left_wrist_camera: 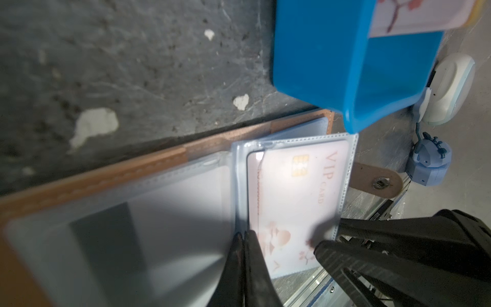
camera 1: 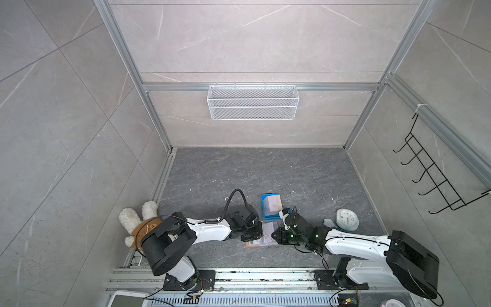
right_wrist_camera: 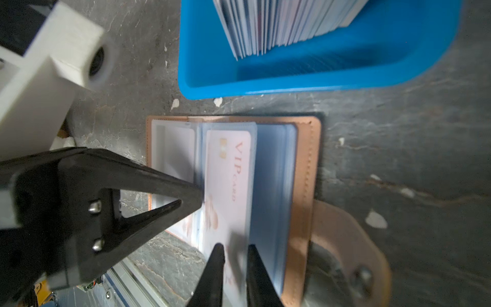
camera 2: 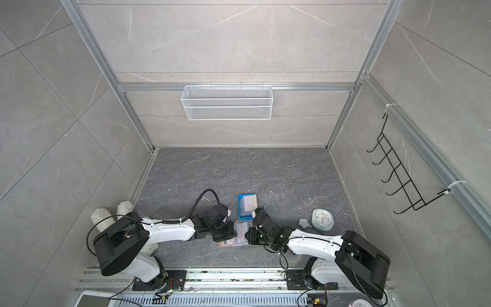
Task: Insert credit cards into a card holder
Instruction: Turn over the card slot in the card holder.
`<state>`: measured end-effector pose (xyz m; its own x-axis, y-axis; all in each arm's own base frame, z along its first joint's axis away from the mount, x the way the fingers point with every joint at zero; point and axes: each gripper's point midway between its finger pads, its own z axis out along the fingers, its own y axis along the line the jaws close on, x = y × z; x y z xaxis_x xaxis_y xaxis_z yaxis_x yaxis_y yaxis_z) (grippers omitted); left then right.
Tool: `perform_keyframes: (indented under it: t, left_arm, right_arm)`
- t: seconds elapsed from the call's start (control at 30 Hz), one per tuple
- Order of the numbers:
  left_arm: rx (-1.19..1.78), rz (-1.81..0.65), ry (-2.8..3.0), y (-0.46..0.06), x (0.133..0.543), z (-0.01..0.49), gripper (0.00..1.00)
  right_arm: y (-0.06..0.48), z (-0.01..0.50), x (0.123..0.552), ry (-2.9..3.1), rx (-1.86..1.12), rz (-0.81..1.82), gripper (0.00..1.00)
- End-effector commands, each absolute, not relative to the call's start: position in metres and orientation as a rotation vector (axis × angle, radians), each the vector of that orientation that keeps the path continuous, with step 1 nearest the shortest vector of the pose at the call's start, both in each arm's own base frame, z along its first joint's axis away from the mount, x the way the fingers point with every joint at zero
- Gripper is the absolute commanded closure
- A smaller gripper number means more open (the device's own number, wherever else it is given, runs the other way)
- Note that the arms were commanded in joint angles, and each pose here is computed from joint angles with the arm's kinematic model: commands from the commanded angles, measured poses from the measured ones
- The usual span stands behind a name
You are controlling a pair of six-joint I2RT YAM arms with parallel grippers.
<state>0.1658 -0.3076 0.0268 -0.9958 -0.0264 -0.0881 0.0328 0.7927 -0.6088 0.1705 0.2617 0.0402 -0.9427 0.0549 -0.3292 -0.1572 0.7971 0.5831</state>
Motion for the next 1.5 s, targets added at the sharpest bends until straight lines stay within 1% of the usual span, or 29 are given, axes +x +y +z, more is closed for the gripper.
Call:
perform_keyframes:
  t: [0.0,0.27,0.47,0.73,1.03,1.27,1.47]
  left_arm:
    - [-0.009,-0.981,2.874,-0.298,0.166,0.036,0.92]
    - [-0.087,-1.073,2.810,-0.276,0.177,0.054,0.90]
    - [-0.140,-1.121,2.724,-0.257,0.195,0.067,0.89]
    - [-0.162,-1.170,2.555,-0.234,0.209,0.098,0.87]
    - [-0.130,-1.197,2.497,-0.231,0.207,0.115,0.83]
    - [-0.169,-1.228,2.451,-0.231,0.211,0.123,0.80]
    - [-0.161,-1.240,2.430,-0.233,0.213,0.135,0.80]
  right_arm:
    - [0.267,0.044,0.168,2.645,-0.124,0.912,0.81]
    - [0.277,0.047,0.170,2.649,-0.166,0.858,0.81]
    - [0.291,0.054,0.168,2.642,-0.215,0.817,0.79]
    - [0.326,0.062,0.167,2.627,-0.293,0.803,0.75]
    - [0.370,0.078,0.166,2.579,-0.406,0.865,0.74]
    - [0.380,0.096,0.164,2.520,-0.495,0.931,0.71]
    - [0.379,0.096,0.160,2.507,-0.512,0.959,0.71]
